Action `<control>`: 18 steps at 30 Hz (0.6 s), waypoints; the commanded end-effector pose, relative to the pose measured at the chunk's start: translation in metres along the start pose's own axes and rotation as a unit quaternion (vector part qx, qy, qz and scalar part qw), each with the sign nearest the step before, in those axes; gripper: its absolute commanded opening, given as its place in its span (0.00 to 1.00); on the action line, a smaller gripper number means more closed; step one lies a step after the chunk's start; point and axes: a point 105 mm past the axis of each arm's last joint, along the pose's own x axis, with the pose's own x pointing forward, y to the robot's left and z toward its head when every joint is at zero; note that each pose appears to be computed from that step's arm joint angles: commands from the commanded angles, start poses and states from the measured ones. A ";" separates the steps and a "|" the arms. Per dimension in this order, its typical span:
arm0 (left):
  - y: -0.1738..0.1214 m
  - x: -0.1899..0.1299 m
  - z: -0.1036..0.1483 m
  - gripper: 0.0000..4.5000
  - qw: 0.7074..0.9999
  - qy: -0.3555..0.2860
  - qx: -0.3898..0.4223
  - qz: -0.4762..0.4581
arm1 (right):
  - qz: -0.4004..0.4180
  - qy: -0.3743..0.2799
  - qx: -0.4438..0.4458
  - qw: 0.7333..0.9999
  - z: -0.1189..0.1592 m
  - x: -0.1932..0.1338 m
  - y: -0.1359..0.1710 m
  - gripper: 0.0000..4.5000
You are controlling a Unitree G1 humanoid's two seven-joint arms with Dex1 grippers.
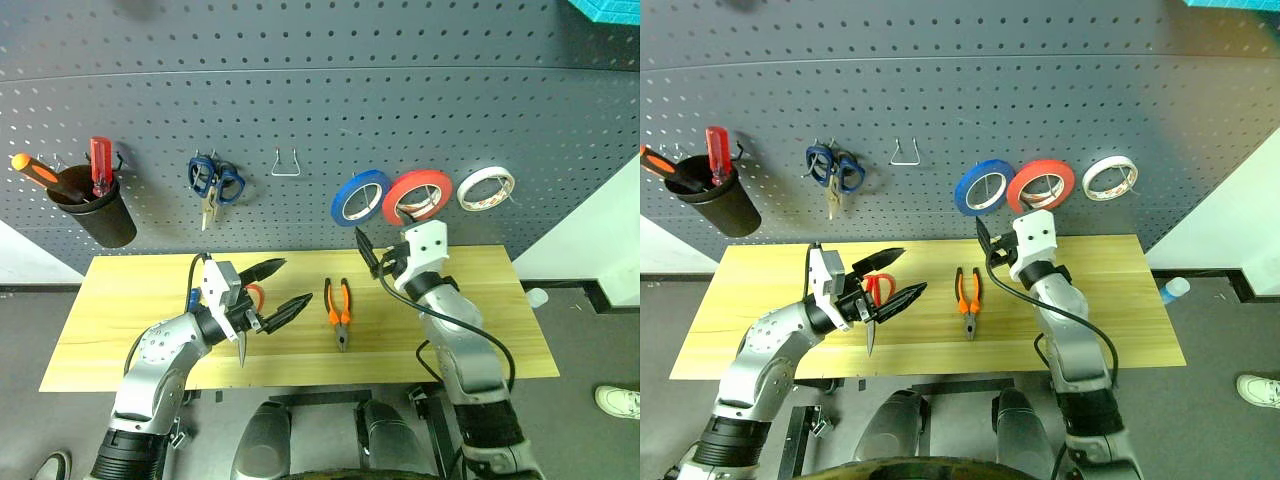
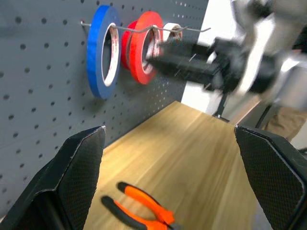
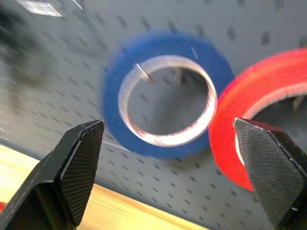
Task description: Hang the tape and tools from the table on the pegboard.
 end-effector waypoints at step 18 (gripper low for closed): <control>0.020 -0.041 -0.043 1.00 0.981 0.169 -0.059 0.075 | -0.070 0.392 0.020 0.917 -0.118 -0.023 0.036 1.00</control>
